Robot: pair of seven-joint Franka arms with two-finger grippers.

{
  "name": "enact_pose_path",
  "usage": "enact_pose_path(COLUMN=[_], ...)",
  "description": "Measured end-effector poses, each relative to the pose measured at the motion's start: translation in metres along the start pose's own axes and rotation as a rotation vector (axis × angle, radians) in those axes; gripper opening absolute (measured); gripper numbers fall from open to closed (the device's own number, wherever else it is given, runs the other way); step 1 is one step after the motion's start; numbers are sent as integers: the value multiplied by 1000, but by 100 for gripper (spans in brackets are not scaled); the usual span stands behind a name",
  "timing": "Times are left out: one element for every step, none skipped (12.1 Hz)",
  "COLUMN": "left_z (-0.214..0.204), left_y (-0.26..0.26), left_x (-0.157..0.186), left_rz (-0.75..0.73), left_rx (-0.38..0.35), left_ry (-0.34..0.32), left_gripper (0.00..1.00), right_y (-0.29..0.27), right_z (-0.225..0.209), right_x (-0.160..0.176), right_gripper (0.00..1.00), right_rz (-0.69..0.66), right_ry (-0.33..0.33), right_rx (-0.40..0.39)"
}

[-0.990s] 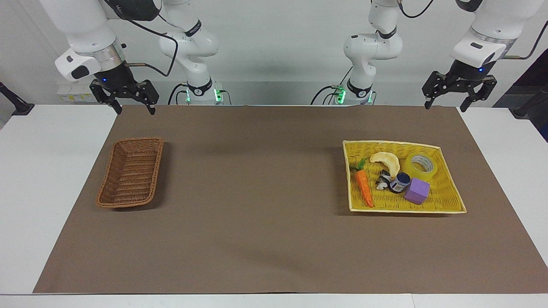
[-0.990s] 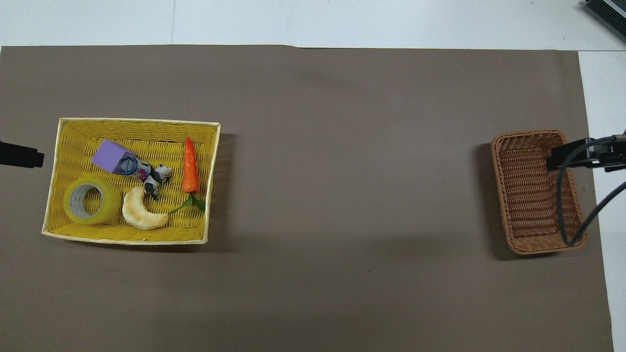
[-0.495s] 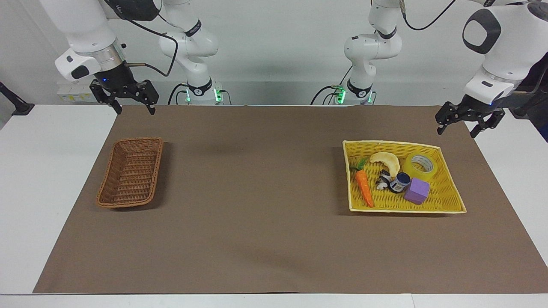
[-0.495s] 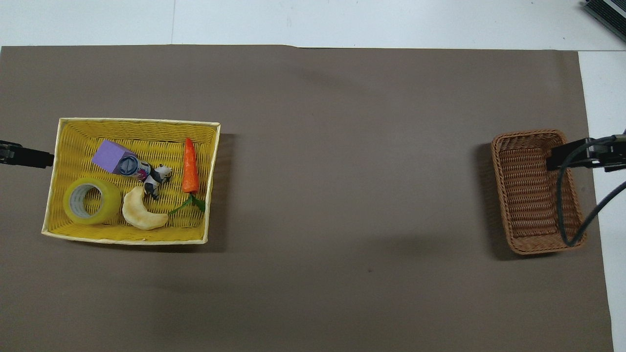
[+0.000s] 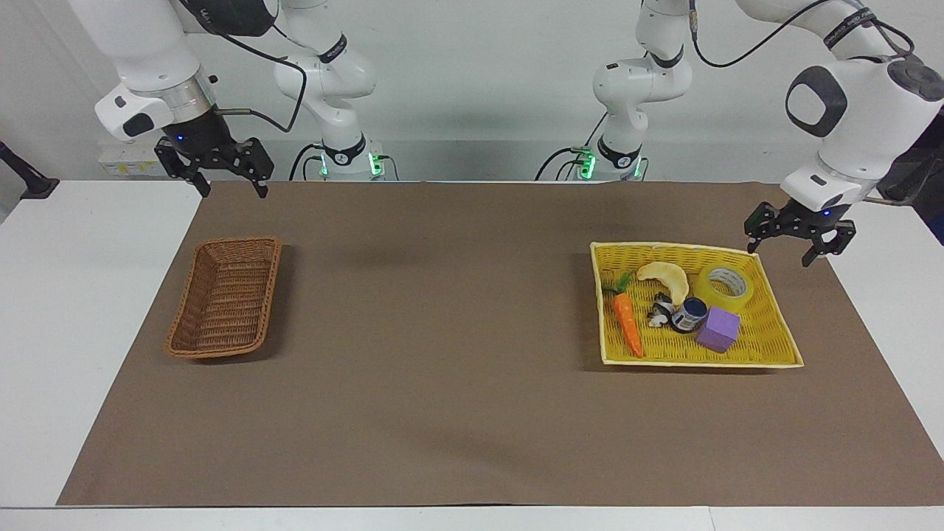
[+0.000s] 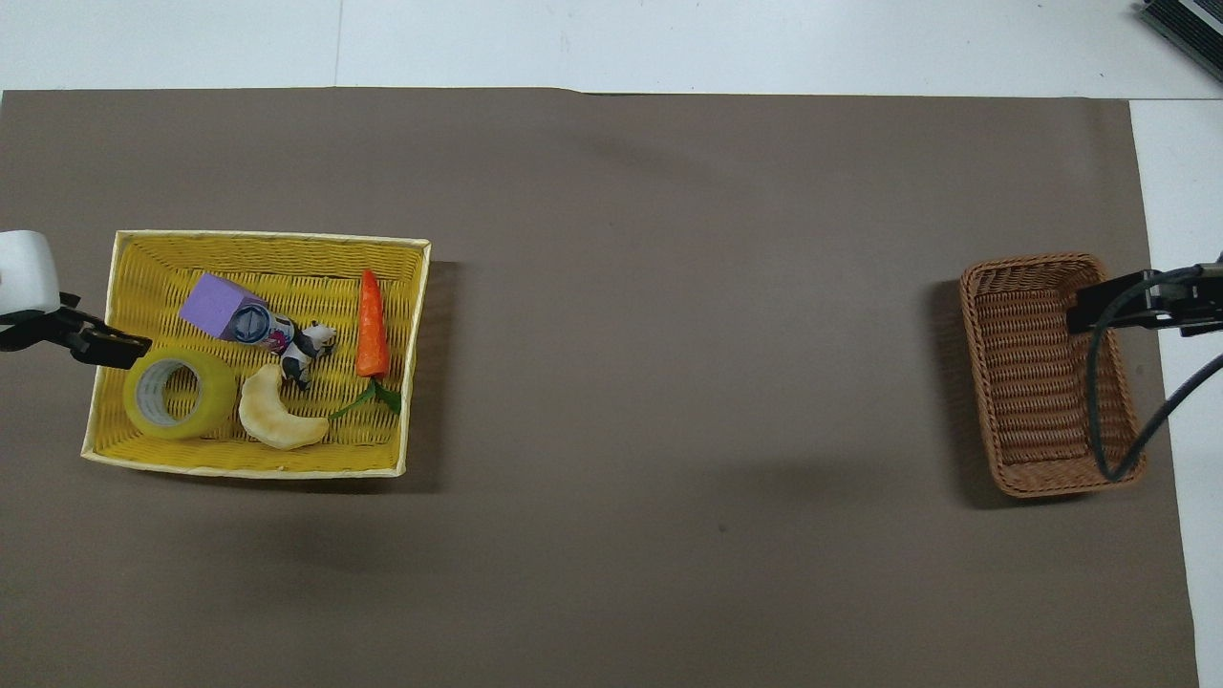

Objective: Move tape to another basket
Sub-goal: 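Lower the left gripper into the yellow basket onto the tape roll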

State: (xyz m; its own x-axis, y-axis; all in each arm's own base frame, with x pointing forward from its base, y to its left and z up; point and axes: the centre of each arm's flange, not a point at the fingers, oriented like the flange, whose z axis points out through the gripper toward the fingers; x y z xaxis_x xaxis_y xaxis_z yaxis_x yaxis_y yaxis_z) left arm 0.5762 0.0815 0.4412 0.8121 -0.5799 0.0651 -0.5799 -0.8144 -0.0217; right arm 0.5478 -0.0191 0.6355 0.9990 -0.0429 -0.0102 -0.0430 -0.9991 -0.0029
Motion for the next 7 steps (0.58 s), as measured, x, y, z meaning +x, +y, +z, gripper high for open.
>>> enact_pose_path(left_z=[18,34,51,69,86,98,102], left_y=[-11,-20,-28,-31,-30,-26,-24], left_x=[-2,-5,-9,-13,-17,-22,-24], left_rz=[27,42,55,77,103,128,146], left_rx=[-5,-4,-1,3,3,-1,-1], left_ry=[7,12,14,13,11,7,9], left_gripper=[100,100,100,100,100,100,100], right_y=[0,0,0,0,0,0,0], right_z=[0,0,0,0,0,0,0], right_x=[0,0,0,0,0,0,0], right_gripper=[100,100,100,100,100,100,100], right_rz=[0,0,0,0,0,0,-1], right_ry=[0,0,-1,-1,-1,-1,-1], right_rx=[0,0,0,0,0,0,0])
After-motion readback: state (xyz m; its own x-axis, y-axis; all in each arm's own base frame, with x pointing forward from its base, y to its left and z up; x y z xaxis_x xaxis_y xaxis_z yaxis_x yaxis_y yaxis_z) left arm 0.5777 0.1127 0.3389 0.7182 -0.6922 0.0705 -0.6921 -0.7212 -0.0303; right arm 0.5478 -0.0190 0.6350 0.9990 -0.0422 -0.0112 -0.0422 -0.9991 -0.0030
